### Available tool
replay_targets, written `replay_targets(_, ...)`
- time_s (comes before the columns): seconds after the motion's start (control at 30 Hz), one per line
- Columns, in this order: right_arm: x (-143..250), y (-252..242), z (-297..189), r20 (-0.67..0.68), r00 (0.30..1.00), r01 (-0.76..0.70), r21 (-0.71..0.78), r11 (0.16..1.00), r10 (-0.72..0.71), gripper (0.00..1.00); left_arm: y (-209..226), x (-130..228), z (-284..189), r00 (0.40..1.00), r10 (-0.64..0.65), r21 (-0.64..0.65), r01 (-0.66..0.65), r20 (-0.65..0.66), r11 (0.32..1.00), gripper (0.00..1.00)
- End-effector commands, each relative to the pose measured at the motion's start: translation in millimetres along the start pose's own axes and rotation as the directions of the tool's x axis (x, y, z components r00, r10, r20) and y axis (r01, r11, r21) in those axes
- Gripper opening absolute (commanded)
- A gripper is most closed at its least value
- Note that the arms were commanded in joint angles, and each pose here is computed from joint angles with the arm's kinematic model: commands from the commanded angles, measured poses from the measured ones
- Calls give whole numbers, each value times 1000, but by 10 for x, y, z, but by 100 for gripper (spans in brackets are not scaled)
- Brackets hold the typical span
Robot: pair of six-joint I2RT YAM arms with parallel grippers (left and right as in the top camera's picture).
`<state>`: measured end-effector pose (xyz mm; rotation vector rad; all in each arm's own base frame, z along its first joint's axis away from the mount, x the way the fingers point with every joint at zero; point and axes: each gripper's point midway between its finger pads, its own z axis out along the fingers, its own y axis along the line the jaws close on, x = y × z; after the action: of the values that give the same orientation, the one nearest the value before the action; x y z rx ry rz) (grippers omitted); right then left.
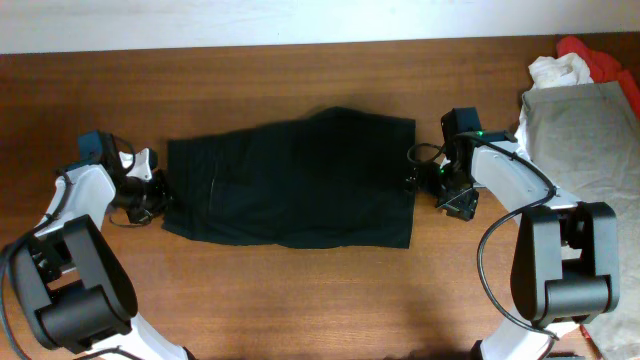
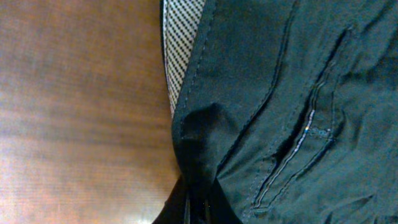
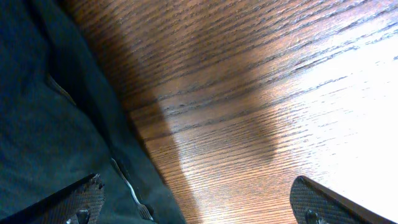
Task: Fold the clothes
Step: 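Stretch the pants between both grippers, pulling the left end outward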
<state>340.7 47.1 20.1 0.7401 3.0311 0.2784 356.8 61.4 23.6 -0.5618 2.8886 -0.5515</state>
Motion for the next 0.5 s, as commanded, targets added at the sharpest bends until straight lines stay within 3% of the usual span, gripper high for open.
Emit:
replay_targets(0.0, -1, 14, 6, 2, 1000, 15, 1, 1000, -15, 99, 53, 96, -59, 994, -105, -44, 104, -18, 994, 0)
replay_targets(0.13, -18, 56, 6, 7, 1000, 18, -20, 1000, -18, 99, 67, 260, -68, 985, -156, -62, 151, -80, 987, 0)
replay_targets(0.47, -20, 58, 6, 8, 1000, 18, -20, 1000, -18, 99, 220, 271, -116, 987, -148, -156, 136, -68, 978, 0)
